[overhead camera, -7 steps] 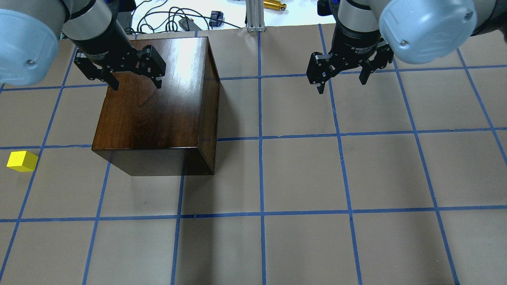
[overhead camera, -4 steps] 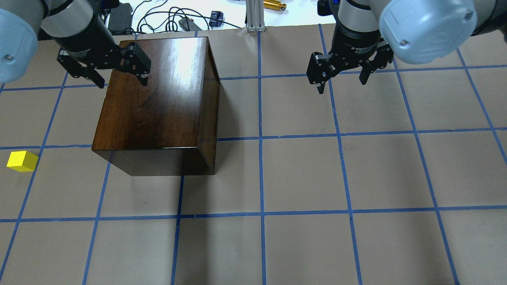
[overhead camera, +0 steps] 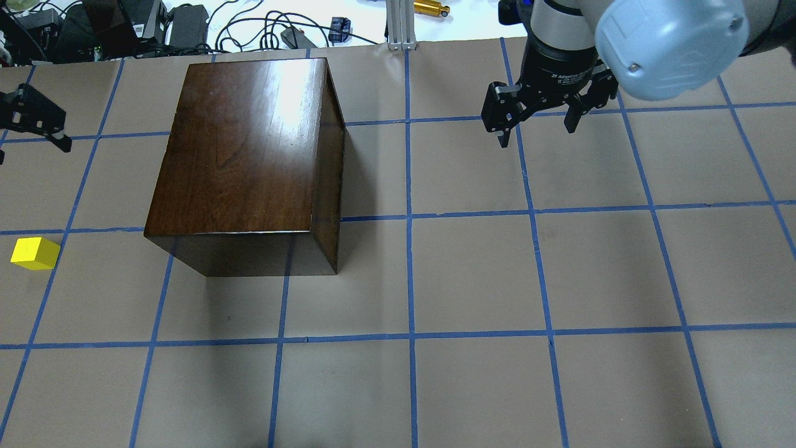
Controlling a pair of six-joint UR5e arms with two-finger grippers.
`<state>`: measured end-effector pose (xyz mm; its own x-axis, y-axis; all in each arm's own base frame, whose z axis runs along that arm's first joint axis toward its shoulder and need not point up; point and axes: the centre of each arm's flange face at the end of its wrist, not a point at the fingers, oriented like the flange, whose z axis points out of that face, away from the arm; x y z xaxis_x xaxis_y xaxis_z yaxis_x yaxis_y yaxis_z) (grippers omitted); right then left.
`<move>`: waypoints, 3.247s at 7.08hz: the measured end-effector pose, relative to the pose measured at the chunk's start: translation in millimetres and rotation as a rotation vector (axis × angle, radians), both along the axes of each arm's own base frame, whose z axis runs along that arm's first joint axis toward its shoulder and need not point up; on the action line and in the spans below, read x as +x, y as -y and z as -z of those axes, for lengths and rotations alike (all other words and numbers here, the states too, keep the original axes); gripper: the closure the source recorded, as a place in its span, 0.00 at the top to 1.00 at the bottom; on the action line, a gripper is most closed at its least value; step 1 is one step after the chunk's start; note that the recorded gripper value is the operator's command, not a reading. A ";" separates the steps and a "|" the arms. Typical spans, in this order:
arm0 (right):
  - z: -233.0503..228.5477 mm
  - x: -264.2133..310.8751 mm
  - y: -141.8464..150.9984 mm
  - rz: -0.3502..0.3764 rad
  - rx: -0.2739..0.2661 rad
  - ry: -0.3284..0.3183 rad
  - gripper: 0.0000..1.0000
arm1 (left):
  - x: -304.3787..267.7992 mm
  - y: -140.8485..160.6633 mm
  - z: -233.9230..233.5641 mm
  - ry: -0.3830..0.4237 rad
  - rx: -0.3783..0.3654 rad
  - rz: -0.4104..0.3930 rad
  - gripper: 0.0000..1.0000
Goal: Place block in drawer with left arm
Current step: 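Lower the left gripper beside the cabinet and hook the white drawer handle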
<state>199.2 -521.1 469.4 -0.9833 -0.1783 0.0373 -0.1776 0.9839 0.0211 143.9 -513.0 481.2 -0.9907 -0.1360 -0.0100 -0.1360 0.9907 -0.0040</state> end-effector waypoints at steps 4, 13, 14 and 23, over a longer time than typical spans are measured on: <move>0.0 0.0 0.0 -0.001 0.000 0.000 1.00 | 91.5 -1.8 44.1 -0.045 0.036 0.179 1.00; 0.0 0.0 0.0 0.000 0.000 0.000 1.00 | 95.5 79.3 196.5 -0.524 -0.127 0.139 1.00; 0.0 0.0 0.0 0.000 0.000 0.000 1.00 | 88.3 84.4 198.0 -0.565 -0.152 0.135 1.00; 0.0 0.1 0.0 0.000 0.000 0.001 1.00 | 25.9 112.3 230.9 -0.635 -0.107 0.207 1.00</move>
